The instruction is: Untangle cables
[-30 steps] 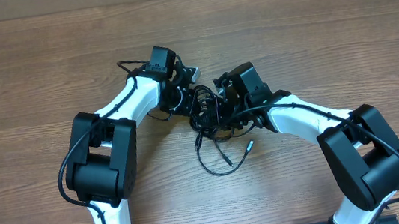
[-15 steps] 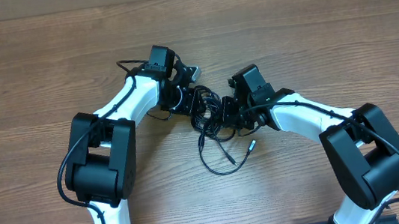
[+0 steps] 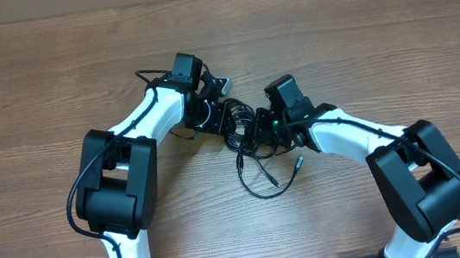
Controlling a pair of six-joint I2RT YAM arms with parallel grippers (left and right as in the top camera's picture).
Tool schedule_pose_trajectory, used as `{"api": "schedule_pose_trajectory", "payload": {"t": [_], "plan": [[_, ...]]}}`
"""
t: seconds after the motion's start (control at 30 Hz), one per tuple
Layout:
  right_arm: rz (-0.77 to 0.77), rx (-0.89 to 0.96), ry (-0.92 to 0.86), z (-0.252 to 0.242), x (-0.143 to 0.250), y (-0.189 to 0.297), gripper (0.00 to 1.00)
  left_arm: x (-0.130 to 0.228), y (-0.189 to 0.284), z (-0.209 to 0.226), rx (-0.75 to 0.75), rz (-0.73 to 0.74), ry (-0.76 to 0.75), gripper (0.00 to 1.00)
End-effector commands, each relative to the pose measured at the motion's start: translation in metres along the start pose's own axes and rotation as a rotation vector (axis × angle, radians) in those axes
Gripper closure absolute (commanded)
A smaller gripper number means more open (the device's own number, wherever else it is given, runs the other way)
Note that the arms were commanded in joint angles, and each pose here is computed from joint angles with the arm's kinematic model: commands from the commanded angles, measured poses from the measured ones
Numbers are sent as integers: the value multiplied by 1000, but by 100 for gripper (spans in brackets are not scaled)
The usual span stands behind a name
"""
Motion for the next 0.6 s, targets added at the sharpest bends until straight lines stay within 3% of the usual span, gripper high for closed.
{"api": "schedule_pose_trajectory", "payload": {"t": [0.0,0.37,0.57], "plan": [[-69,45,-9,-3,0,-4,87,9,-14,-4,-20,56,-28,64],[-105,56,-2,-3,-1,-5,95,11,-18,-2,-109,90,-1,66],[13,5,32,2,10,-5,96,9,-17,5,-168,90,-4,65]]}}
Point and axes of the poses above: each gripper's point midway between its finger pads, its own y axis back along the fingers, its own z axis along the line the jaws close on, x = y × z, the point moved 6 cm from there along y, back along the fingers, and after that the axes turned 15 degrees about -y, right-handed, at the moved point
